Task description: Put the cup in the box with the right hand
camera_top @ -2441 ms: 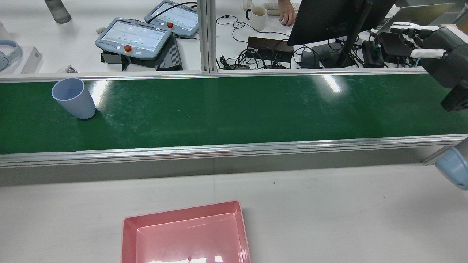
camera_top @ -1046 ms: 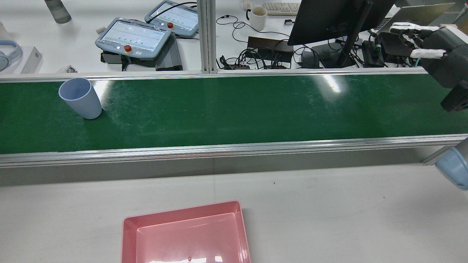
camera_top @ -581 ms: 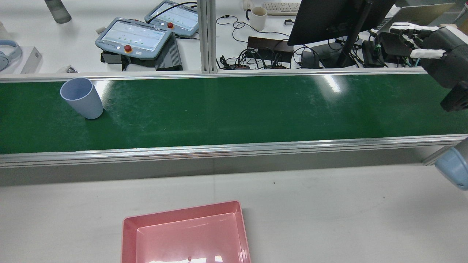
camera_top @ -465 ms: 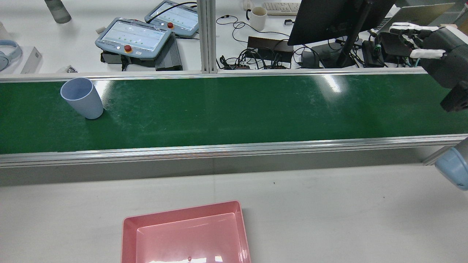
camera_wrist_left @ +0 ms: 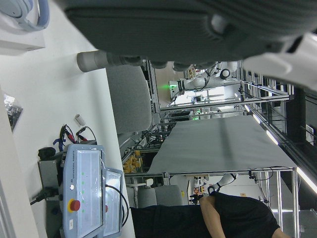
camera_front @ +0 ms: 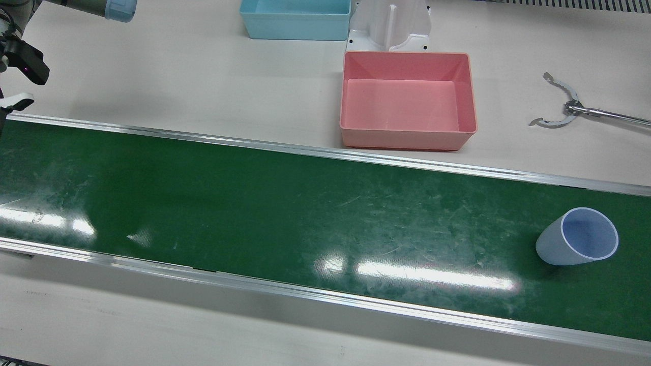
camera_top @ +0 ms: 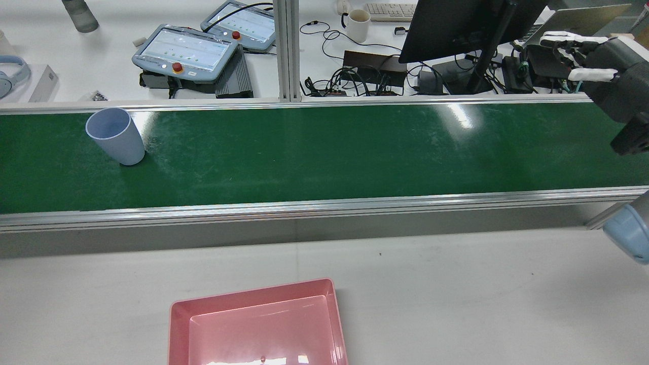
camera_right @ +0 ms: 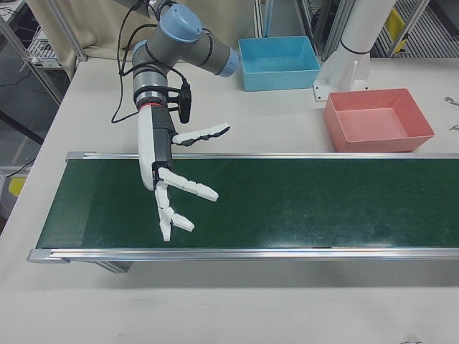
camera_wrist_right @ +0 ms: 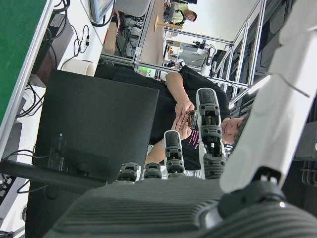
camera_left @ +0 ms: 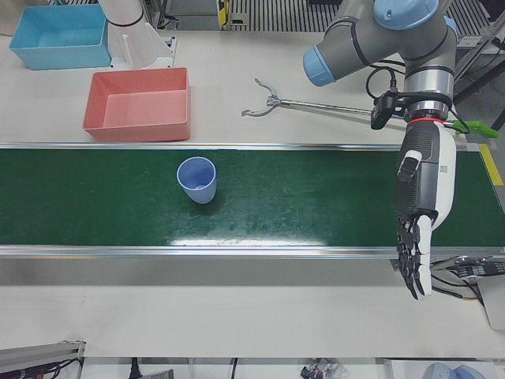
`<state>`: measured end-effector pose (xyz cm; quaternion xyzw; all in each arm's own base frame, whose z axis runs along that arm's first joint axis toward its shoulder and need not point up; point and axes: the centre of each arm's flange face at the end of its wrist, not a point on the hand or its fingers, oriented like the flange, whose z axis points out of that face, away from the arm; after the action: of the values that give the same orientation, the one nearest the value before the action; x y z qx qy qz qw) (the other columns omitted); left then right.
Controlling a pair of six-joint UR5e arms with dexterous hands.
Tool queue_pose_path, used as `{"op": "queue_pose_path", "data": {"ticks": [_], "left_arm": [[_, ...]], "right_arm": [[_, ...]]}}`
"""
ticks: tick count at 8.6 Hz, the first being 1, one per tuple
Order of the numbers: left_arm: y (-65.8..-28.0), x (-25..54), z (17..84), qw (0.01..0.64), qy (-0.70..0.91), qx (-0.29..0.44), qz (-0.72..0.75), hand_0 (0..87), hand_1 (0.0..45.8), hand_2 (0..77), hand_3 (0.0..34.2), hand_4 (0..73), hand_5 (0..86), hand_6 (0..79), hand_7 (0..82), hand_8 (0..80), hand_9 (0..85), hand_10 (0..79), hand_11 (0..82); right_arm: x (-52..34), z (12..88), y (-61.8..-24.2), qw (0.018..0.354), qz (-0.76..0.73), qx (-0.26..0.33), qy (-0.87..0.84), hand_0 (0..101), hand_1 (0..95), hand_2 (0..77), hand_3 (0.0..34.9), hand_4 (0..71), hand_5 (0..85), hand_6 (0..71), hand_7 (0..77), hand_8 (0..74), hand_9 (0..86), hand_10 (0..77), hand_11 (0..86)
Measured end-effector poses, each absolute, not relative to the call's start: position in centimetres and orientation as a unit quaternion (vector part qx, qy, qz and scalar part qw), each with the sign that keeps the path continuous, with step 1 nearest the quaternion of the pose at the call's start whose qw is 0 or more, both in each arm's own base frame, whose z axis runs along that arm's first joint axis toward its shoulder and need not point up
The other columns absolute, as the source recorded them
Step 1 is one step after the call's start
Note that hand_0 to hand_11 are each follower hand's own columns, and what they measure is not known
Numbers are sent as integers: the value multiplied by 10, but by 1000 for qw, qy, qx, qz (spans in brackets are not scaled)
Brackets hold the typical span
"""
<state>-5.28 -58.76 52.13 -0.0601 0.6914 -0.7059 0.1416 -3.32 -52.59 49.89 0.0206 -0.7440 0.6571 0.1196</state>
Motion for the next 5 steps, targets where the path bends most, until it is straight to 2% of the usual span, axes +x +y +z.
{"op": "queue_pose_path", "data": {"ticks": [5], "left_arm": [[-588, -53, 521, 141, 691, -60, -706, 0, 5, 5, 0, 0, 0, 0, 0, 0, 5, 0, 0]], "right_arm": [[-33, 499, -526, 120, 657, 21, -744, 522, 98, 5, 0, 305, 49, 65, 284, 16, 65, 33, 65]]}}
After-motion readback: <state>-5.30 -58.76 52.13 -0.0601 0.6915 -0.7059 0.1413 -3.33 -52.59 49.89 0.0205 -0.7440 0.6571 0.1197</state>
